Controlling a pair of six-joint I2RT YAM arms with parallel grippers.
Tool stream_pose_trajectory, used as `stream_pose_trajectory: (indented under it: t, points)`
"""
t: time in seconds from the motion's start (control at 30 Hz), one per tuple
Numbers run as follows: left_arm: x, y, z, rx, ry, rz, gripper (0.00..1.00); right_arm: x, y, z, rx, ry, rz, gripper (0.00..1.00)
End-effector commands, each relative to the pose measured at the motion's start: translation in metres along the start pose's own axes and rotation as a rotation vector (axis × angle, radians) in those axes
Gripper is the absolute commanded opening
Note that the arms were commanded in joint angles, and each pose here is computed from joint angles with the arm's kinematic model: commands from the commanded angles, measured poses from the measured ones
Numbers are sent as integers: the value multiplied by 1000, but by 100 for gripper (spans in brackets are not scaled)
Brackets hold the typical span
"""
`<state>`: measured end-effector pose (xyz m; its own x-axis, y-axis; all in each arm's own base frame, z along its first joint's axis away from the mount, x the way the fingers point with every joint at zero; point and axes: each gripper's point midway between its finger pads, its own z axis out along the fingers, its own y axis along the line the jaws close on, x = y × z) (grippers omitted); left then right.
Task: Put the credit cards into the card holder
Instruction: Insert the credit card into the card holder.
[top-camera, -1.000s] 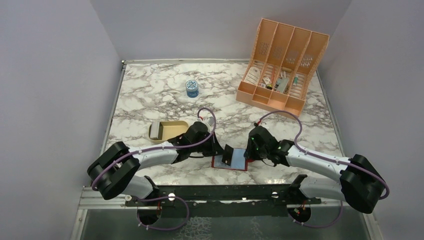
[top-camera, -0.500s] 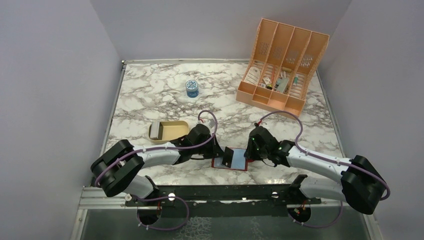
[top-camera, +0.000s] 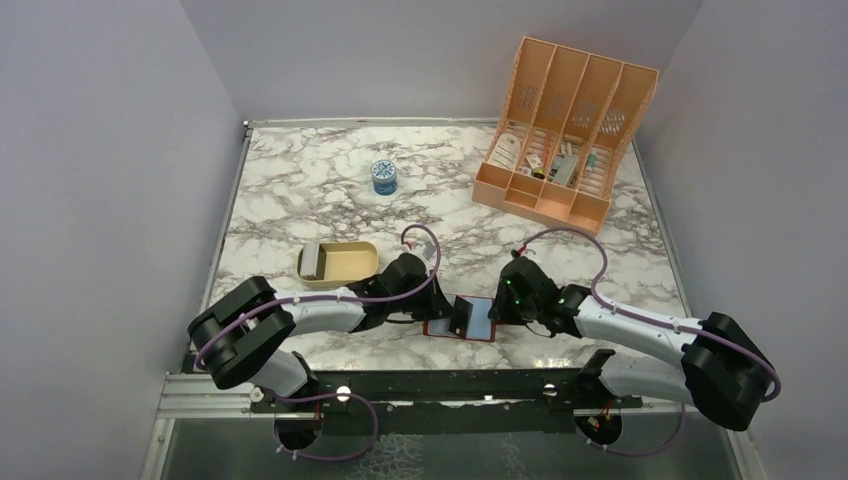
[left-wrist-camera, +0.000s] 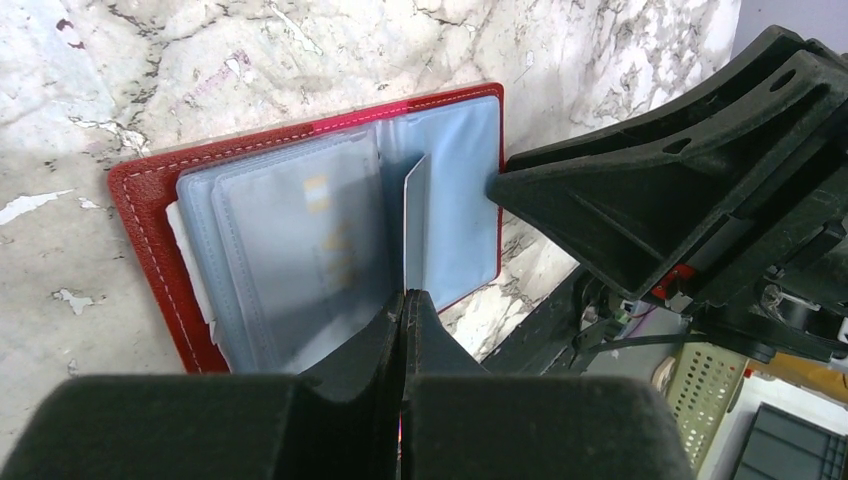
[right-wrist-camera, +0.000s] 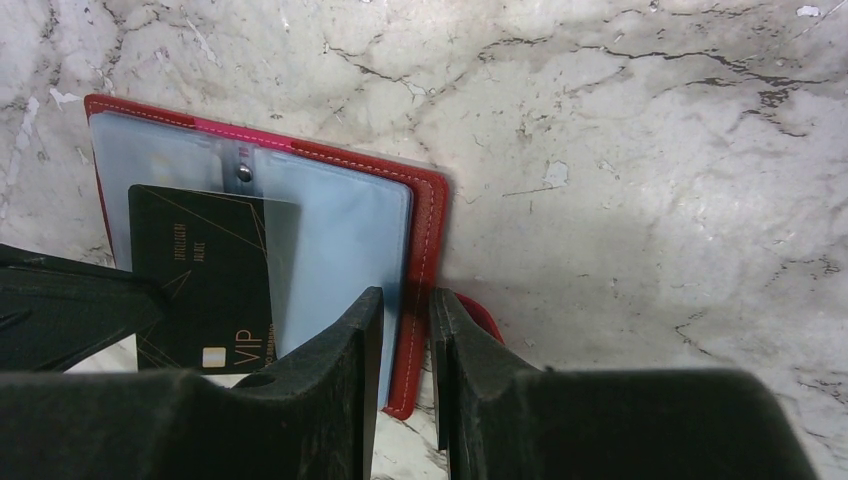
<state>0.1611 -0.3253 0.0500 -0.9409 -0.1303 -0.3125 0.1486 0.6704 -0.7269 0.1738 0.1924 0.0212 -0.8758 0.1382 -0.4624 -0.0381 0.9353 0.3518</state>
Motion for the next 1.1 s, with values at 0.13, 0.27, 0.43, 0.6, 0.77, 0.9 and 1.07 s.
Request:
stream_pose_trajectory:
  t: [0.13,0.27,0.43,0.6,0.77,0.9,1.07]
  points:
    - [-10,17,4,-73,-97,-1,0,0,9,-3,-48,-9,26,24]
    - [-10,20,5,-86,-113,-4,0,1,9,-3,-52,-8,31,24]
    - [-5,17,9,-86,-99,-3,0,2,10,-3,-56,-4,33,24]
    - [-2,14,12,-86,-103,-3,0,0,11,-3,-60,-7,33,24]
    - [2,10,14,-84,-99,3,5,0,12,-4,-62,-7,39,24]
    - [-3,4,11,-77,-119,15,25,-4,14,-8,-67,-14,35,24]
    - [-11,3,7,-122,-138,44,35,-12,14,-16,-64,-52,39,24]
